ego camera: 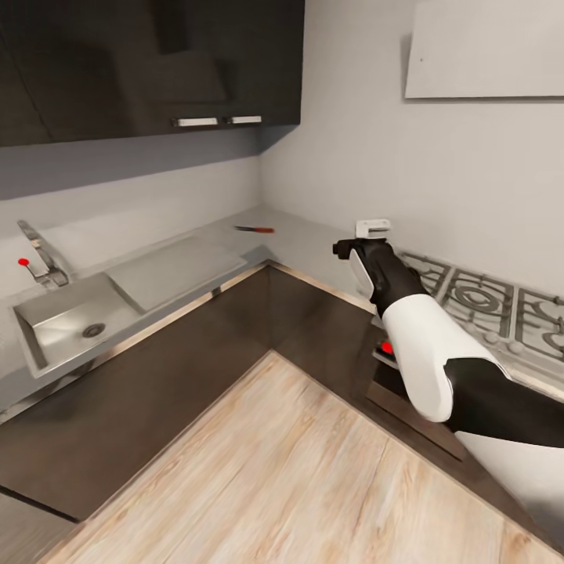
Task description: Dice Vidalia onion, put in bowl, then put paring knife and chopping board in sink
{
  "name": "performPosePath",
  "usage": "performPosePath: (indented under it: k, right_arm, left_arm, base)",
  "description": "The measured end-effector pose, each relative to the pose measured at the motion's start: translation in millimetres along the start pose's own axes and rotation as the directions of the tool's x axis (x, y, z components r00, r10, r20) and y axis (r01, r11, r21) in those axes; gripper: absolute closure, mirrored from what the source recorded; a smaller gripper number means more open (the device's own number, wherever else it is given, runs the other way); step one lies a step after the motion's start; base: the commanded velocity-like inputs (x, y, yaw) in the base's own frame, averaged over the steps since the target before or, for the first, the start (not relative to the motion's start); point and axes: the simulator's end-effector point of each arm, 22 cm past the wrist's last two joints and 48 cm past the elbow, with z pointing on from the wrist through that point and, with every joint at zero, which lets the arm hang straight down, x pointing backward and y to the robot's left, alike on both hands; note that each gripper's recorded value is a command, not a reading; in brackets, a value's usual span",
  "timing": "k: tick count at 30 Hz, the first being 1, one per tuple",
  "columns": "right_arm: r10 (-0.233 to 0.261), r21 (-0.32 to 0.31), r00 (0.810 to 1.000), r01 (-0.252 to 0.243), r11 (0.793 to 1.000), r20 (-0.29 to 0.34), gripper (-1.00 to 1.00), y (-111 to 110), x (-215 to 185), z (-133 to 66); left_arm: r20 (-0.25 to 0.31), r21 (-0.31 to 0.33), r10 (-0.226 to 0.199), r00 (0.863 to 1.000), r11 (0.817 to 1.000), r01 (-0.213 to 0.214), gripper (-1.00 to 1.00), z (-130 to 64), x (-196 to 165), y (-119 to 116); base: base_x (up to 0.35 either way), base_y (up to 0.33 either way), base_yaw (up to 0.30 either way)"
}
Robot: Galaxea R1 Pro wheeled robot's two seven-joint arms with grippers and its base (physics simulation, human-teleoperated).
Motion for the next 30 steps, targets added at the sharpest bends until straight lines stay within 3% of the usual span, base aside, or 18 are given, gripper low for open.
performPosePath:
  k: [17,30]
  right_arm:
    - [0.0,-0.005,1.0,0.0,1.0,-0.003,-1.0,3.7,2.0,-0.2]
    - [-0.001,-0.003,1.0,0.001,1.0,-0.004,-1.0,0.8,3.1,0.6]
  left_arm:
    - [0.001,0.0,0.0,1.0,1.0,0.0,-1.0,0.1,-0.5,0.2]
    - [0.004,0.0,0.003,1.0,1.0,-0.003,-1.0,0.4,-1.6,0.8]
  base:
    - [0.319,-0.125,0.274]
    - [0.319,-0.125,0.029]
